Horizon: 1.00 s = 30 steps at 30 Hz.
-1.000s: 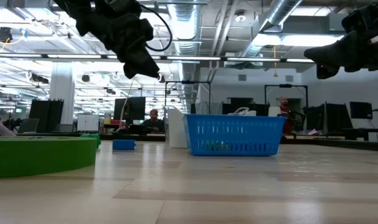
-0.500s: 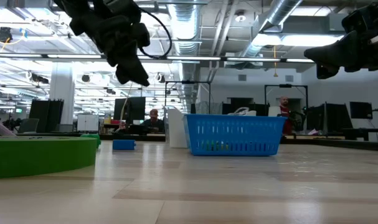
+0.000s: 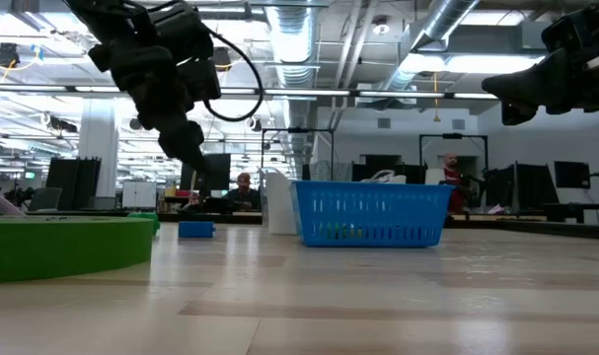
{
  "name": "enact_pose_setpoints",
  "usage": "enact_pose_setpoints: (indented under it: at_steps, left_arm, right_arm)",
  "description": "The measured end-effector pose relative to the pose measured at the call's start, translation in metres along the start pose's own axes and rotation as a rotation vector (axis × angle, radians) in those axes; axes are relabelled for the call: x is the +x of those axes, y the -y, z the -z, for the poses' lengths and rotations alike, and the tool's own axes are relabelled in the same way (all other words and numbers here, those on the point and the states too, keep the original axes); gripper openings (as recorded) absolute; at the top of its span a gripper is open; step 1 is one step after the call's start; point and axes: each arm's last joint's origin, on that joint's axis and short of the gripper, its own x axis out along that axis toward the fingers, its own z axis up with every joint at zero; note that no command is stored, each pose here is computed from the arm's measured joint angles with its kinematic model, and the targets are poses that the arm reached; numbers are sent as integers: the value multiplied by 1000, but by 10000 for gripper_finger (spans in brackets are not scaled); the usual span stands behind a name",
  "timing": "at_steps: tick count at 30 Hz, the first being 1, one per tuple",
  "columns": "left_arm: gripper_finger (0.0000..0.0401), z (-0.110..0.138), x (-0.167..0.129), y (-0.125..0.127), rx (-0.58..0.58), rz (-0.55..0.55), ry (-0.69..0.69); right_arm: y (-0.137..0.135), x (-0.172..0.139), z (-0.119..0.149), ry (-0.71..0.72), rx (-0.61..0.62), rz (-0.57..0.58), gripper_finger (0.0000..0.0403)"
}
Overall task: Pick and place Stapler, Stapler remover, tape
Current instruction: Put the right blue stapler into the blue bin
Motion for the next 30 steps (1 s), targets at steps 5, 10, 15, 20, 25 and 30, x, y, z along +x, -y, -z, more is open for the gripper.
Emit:
enact_pose_setpoints:
  at_steps: [5,10,15,20,25,30]
  left_arm:
    - [244,1,2,2,13,-38,0]
    - [244,1,4,2,82,-65,-5]
    - [244,1,17,4,119,-66,-24]
    - [244,2,36,5,137,-55,-40]
    - [244,7,50,8,147,-42,-93]
    - [244,10,56,10,156,-64,-118]
  right_arm:
    - [0,0,0,0,0,0,1]
    - [0,0,0,0,0,0,1]
    - [0,0,0,0,0,0,1]
    - [0,0,0,0,0,0,1]
    - [0,0,0,0,0,0,1]
    - [0,0,0,0,0,0,1]
